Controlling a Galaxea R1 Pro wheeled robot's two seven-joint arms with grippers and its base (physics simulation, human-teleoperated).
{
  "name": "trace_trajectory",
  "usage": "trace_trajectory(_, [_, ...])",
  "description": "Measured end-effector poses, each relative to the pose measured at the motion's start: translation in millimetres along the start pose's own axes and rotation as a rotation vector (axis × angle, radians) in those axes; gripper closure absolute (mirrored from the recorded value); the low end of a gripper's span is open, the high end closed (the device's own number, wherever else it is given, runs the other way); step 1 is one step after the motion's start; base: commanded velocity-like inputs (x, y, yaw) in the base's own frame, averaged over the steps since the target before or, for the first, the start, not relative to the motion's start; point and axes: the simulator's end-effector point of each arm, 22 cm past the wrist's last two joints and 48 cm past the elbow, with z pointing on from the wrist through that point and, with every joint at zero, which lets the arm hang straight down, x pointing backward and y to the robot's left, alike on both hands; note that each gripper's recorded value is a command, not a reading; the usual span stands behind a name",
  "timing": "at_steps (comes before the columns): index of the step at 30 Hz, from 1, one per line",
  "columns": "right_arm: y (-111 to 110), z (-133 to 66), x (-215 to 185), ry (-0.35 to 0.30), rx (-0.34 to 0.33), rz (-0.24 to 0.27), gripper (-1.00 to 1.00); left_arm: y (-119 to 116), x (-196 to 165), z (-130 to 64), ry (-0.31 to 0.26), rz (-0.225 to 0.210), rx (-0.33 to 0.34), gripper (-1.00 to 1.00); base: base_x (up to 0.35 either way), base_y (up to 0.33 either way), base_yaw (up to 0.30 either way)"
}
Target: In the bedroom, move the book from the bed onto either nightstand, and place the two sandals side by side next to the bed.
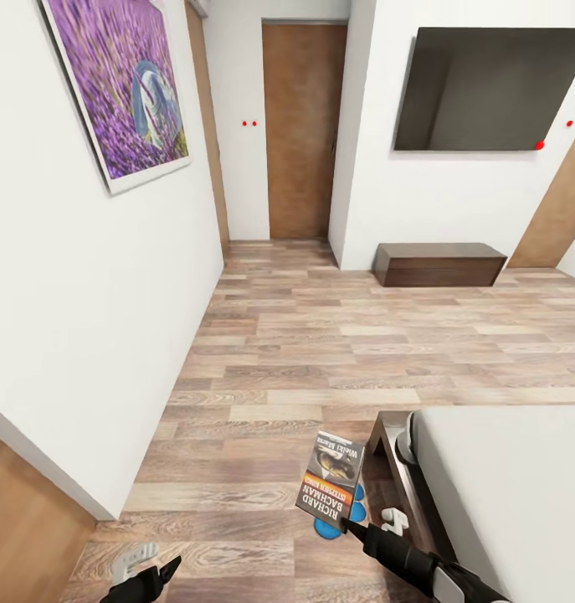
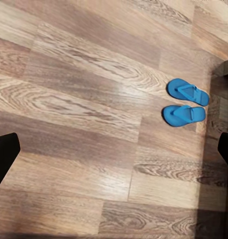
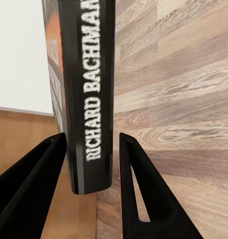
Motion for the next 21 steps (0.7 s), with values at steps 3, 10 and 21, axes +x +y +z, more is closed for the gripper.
trace_trajectory(3, [2,-0.2,-1,-0.002,-0.001,-0.003,1.0,-1,-2,-0.4,-0.004,0.001,0.002,-1.0,0.0,0.0,0.0])
trace_trajectory(10, [1,-2.8,9,0.014,0.004,0.018,1.0,-8,-4,0.2,-0.011,0.001,0.013,-1.0,0.0,0.0,0.0])
trace_trajectory(21, [5,-4.7,8,0.01,0.0,0.015,1.0,-32,6,9.9,0.003,0.024,-0.004,-1.0,0.0,0.0,0.0])
